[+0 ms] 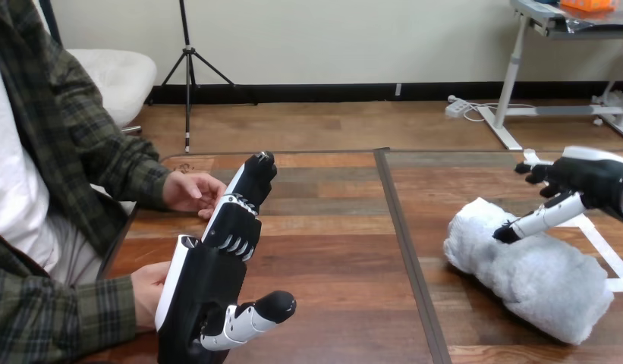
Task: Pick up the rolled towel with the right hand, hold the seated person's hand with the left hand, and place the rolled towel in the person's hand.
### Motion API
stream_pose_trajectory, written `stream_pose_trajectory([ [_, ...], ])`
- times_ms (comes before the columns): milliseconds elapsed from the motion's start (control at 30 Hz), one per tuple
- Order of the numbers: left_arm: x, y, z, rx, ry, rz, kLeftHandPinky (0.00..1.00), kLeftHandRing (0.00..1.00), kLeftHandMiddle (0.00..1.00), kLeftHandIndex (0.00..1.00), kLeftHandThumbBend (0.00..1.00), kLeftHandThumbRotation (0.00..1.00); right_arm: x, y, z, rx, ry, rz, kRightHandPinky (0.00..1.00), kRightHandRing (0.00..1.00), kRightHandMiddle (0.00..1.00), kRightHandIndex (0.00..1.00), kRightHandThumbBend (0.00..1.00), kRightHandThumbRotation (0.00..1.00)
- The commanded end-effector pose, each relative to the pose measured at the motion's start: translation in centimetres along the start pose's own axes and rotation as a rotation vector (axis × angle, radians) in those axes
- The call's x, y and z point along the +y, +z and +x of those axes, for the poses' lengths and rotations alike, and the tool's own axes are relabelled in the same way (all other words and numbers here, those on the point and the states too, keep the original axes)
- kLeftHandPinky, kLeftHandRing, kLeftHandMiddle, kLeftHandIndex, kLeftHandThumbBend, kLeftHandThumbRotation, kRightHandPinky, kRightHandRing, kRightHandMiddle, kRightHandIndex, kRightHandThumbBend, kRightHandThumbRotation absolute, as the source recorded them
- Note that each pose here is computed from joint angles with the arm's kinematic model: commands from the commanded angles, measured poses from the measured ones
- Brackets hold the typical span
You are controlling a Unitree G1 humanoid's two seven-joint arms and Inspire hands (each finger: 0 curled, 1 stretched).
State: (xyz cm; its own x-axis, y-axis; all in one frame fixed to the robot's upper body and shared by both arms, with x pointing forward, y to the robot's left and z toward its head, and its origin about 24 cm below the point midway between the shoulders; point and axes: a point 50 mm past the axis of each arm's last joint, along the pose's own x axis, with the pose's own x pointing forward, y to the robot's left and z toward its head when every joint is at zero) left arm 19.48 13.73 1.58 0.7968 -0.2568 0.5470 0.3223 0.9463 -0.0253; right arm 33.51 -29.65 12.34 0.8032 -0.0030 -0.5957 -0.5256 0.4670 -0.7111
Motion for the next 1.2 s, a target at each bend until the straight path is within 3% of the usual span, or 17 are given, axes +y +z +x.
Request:
stream_pose_trajectory([
  [0, 0.0, 1.1, 1.4, -0.084, -0.025, 0.007, 0.98, 0.97, 0.96, 0.93, 1.00, 0.56, -0.9, 2.4, 1.3, -0.016, -0.040, -0.037, 0.86, 0.97, 1.00, 1.00, 0.88, 0.31],
  [67, 0.0, 1.3, 1.3, -0.083, -0.022, 0.000, 0.98, 0.97, 0.96, 0.93, 1.00, 0.55, 0.0, 2.0, 2.4, 0.032, -0.011, -0.040, 0.86, 0.97, 1.00, 1.00, 0.86, 0.31],
  [433, -0.1, 1.7, 1.1, -0.097, -0.016, 0.000, 0.98, 0.97, 0.96, 0.92, 1.00, 0.50, 2.1, 0.3, 4.3, 0.144, 0.009, -0.052, 0.83, 0.95, 0.97, 1.00, 0.88, 0.36],
  [700, 0.0, 1.9, 1.0, -0.102, -0.013, -0.002, 0.97, 0.97, 0.95, 0.92, 1.00, 0.48, 3.7, -1.1, 5.1, 0.185, 0.017, -0.083, 0.84, 0.94, 0.97, 1.00, 0.96, 0.45],
  [1167, 0.0, 2.1, 0.7, -0.098, -0.013, 0.013, 0.96, 0.96, 0.95, 0.92, 1.00, 0.52, 6.7, -2.6, 6.0, 0.228, 0.038, -0.137, 0.82, 0.90, 0.93, 1.00, 1.00, 0.57],
])
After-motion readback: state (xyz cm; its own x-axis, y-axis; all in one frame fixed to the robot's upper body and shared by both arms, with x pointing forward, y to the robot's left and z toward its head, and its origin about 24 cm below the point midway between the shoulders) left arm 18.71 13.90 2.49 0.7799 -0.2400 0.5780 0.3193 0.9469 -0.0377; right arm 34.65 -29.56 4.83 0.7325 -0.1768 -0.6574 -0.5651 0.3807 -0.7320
